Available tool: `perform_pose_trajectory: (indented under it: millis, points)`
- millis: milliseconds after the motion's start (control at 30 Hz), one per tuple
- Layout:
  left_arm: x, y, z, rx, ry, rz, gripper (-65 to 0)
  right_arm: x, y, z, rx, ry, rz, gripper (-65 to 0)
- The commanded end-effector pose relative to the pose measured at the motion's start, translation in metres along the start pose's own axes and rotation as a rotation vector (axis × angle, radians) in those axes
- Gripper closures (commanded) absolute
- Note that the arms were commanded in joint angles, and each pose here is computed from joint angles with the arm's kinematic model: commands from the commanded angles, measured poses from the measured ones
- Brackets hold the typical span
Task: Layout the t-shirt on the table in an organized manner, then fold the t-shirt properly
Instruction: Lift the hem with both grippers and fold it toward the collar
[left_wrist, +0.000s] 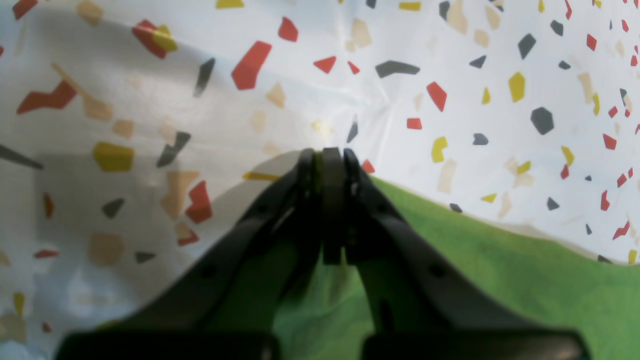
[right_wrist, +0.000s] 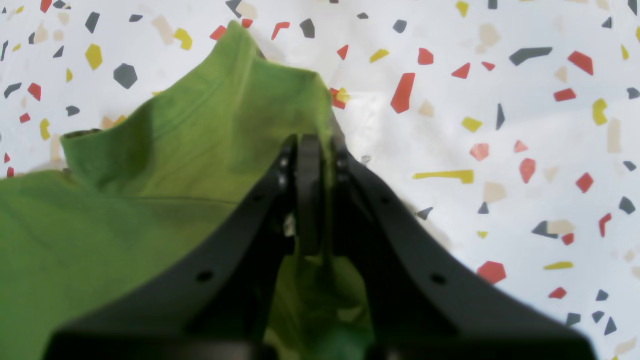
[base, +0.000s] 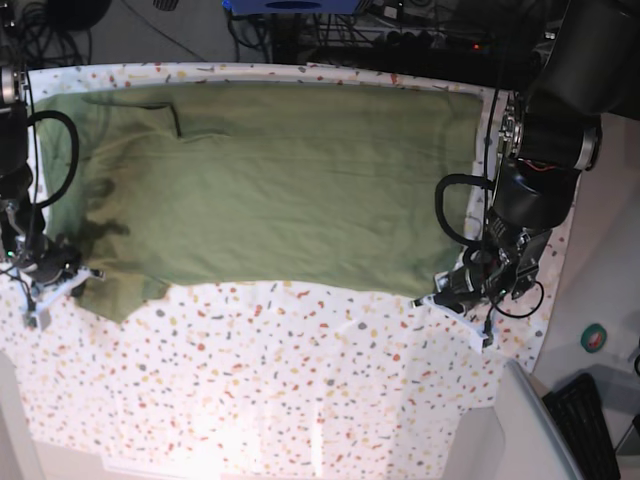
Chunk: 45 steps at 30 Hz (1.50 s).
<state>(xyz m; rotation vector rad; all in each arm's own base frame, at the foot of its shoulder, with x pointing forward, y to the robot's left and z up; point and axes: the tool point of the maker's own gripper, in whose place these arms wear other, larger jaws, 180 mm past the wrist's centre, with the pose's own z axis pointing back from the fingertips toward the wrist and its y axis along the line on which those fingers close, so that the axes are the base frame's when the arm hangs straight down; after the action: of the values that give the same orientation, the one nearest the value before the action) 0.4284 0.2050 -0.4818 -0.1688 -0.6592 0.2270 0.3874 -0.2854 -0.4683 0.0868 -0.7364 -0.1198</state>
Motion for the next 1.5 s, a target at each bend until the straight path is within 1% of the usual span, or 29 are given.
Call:
perform_pose_trajectory:
  millis: [0, 33, 167, 267, 400, 433, 467, 567, 667, 733, 800, 933, 1033, 1100, 1133, 1233, 1300, 1433, 1467]
  points:
    - [0.034, -0.011, 0.006, -0.033, -0.074, -0.011, 0.0, 0.028, -0.005, 0.004, -0.004, -0.069, 0.006, 0.0]
    - [0.042, -0.018, 0.009, -0.050, -0.082, -0.022, 0.0, 0.028, -0.005, 0.004, -0.004, -0.071, 0.006, 0.0]
    - [0.050, -0.027, 0.020, -0.079, -0.063, -0.066, 0.0, 0.030, -0.006, 0.005, -0.003, -0.074, 0.009, 0.0]
    - [0.047, -0.032, 0.023, -0.092, -0.054, -0.081, 0.0, 0.034, -0.005, 0.005, -0.001, -0.084, 0.011, 0.0]
    - [0.039, -0.029, 0.023, -0.089, -0.045, -0.083, 0.0, 0.049, -0.006, 0.007, -0.002, -0.175, 0.016, 0.0]
    - [0.040, -0.026, 0.024, -0.085, -0.046, -0.083, 0.0, 0.051, -0.007, 0.008, -0.007, -0.188, 0.034, 0.0]
    - [0.036, -0.022, 0.024, -0.079, -0.039, -0.083, 0.0, 0.053, -0.008, 0.008, -0.018, -0.196, 0.074, 0.0]
    - [0.032, -0.018, 0.024, -0.073, -0.033, -0.082, 0.0, 0.051, -0.008, 0.006, -0.051, -0.186, 0.226, 0.0]
    - [0.033, -0.009, 0.026, -0.058, -0.033, -0.084, 0.0, 0.049, 0.005, 0.001, -0.055, -0.187, 0.336, 0.0]
    - [0.033, -0.008, 0.026, -0.057, -0.034, -0.084, 0.0, 0.047, 0.009, -0.001, -0.059, -0.180, 0.387, 0.0]
    - [0.033, -0.008, 0.026, -0.057, -0.034, -0.084, 0.0, 0.045, 0.014, -0.003, -0.055, -0.175, 0.409, 0.0]
    - [0.034, -0.010, 0.027, -0.062, -0.041, -0.091, 0.0, 0.045, 0.014, -0.003, -0.058, -0.173, 0.415, 0.0]
    - [0.027, -0.022, 0.034, -0.094, -0.059, -0.120, 0.0, 0.044, 0.009, -0.002, -0.067, -0.169, 0.421, 0.0]
    - [0.017, -0.023, 0.042, -0.104, -0.015, -0.137, 0.0, 0.043, 0.007, -0.001, -0.068, -0.166, 0.421, 0.0]
    - [0.014, -0.023, 0.046, -0.109, -0.001, -0.123, 0.0, 0.043, 0.007, -0.001, -0.069, -0.166, 0.422, 0.0]
    - [0.008, -0.009, 0.069, -0.110, -0.012, -0.054, 0.0, 0.035, 0.005, -0.001, -0.071, -0.154, 0.422, 0.0]
    - [0.009, -0.004, 0.086, -0.111, -0.035, -0.045, 0.0, 0.033, -0.002, 0.001, -0.082, -0.149, 0.426, 0.0]
    - [-0.004, -0.007, 0.109, -0.119, -0.023, -0.084, 0.0, 0.029, -0.007, 0.003, -0.088, -0.141, 0.425, 0.0]
    - [-0.007, -0.007, 0.111, -0.119, -0.021, -0.091, 0.0, 0.029, -0.011, 0.004, -0.096, -0.145, 0.410, 0.0]
